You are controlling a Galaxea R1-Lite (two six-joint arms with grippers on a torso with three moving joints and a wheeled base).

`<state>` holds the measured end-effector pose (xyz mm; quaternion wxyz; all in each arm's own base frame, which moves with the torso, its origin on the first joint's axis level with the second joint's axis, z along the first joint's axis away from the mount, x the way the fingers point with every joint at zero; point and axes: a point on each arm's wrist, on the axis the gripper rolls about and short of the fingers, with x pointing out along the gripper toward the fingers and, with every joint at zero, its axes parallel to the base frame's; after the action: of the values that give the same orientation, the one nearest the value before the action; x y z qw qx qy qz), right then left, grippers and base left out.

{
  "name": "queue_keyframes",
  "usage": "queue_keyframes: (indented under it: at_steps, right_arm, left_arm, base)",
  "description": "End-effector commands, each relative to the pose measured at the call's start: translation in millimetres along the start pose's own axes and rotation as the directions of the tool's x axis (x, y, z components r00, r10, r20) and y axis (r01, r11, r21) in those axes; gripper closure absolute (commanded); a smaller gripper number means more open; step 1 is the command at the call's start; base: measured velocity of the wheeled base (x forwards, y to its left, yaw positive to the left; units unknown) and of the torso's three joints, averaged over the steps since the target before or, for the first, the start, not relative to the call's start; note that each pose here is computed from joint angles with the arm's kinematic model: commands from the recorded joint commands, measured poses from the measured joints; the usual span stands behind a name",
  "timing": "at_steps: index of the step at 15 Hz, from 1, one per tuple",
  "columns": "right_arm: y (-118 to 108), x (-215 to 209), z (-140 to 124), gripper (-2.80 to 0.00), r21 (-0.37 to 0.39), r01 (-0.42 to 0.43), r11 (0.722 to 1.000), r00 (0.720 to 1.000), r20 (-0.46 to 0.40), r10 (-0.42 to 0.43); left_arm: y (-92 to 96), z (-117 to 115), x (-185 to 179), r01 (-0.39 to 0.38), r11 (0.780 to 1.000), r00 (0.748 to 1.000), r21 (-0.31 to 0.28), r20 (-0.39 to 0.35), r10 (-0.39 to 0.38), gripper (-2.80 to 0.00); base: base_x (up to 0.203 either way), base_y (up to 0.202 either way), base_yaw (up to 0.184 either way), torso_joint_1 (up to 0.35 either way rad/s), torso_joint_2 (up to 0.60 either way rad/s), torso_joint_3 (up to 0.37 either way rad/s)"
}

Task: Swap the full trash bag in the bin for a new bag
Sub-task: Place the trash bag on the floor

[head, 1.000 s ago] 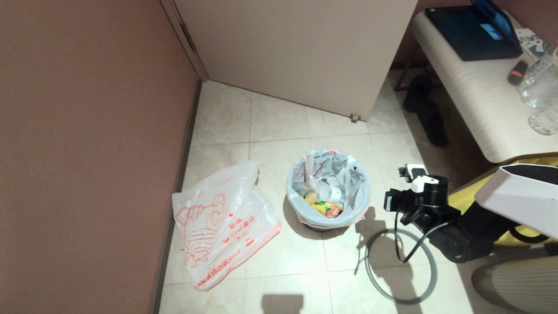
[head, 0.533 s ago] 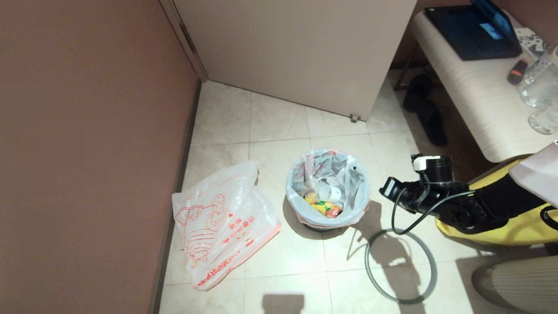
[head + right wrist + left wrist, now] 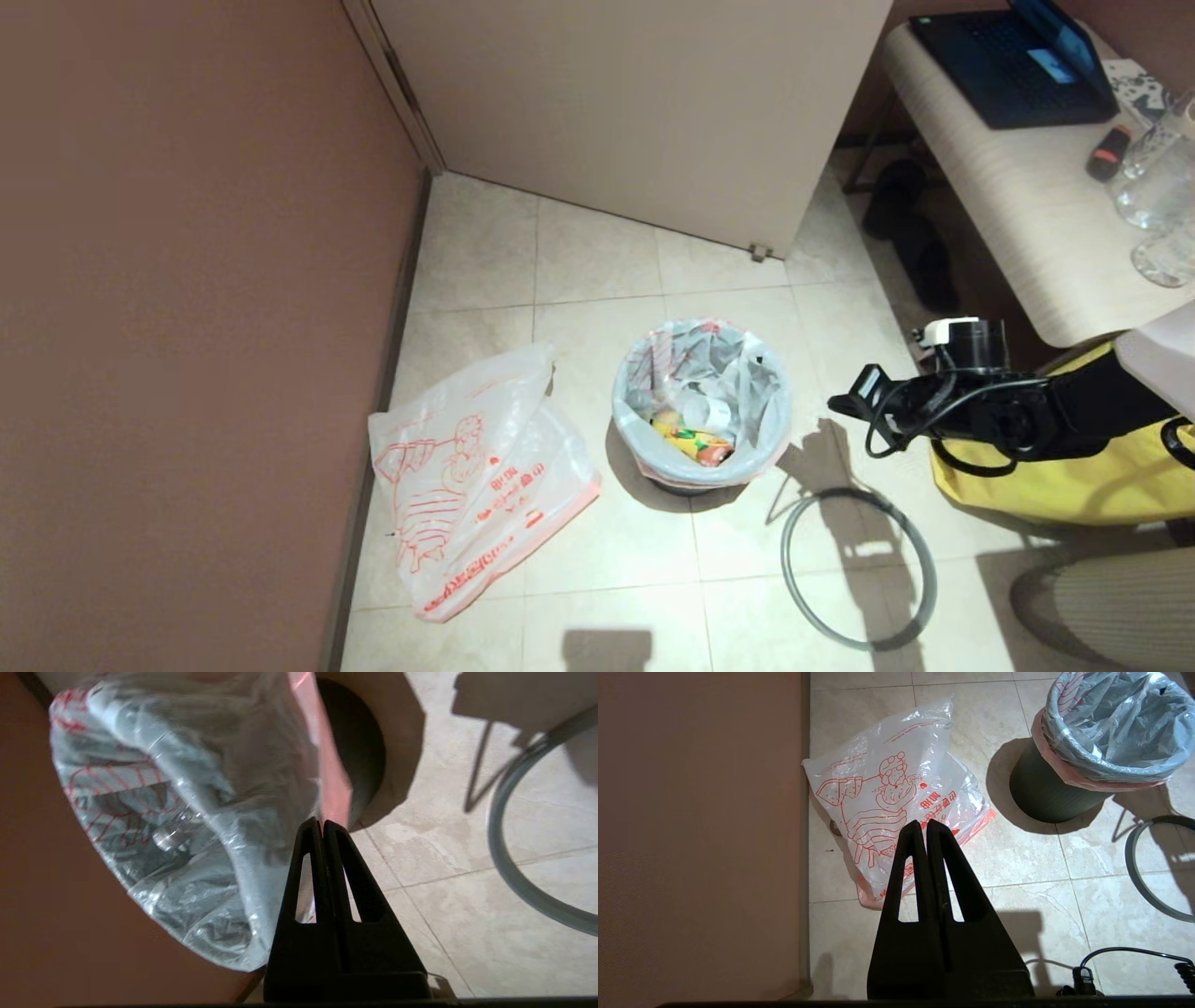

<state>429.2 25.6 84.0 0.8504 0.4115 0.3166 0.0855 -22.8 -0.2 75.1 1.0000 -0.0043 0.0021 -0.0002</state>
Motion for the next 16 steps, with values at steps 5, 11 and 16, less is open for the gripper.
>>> queue_keyframes:
  at_steps: [5, 11, 16]
  right_arm:
    - [3, 18, -28, 0.00, -0.049, 0.007, 0.999, 1.000, 0.010, -0.006]
    - [-6, 7, -35, 0.00, -0.150, 0.023, 0.988, 1.000, 0.012, -0.021]
    - [-4, 4, -32, 0.00, -0.154, 0.020, 0.988, 1.000, 0.024, -0.017]
  left_arm:
    - [0.0, 0, 0, 0.001, 1.000, 1.000, -0.001, -0.002, -0.001, 0.00]
    - [0.0, 0, 0, 0.000, 1.000, 1.000, -0.001, -0.002, 0.000, 0.00]
    - [0.0, 0, 0, 0.000, 1.000, 1.000, -0.001, -0.002, 0.000, 0.00]
  base:
    - [0.000, 0.000, 0.000, 0.000, 0.00, 0.000]
    - [0.000, 0.000, 0.000, 0.000, 0.00, 0.000]
    - [0.000, 0.000, 0.000, 0.000, 0.00, 0.000]
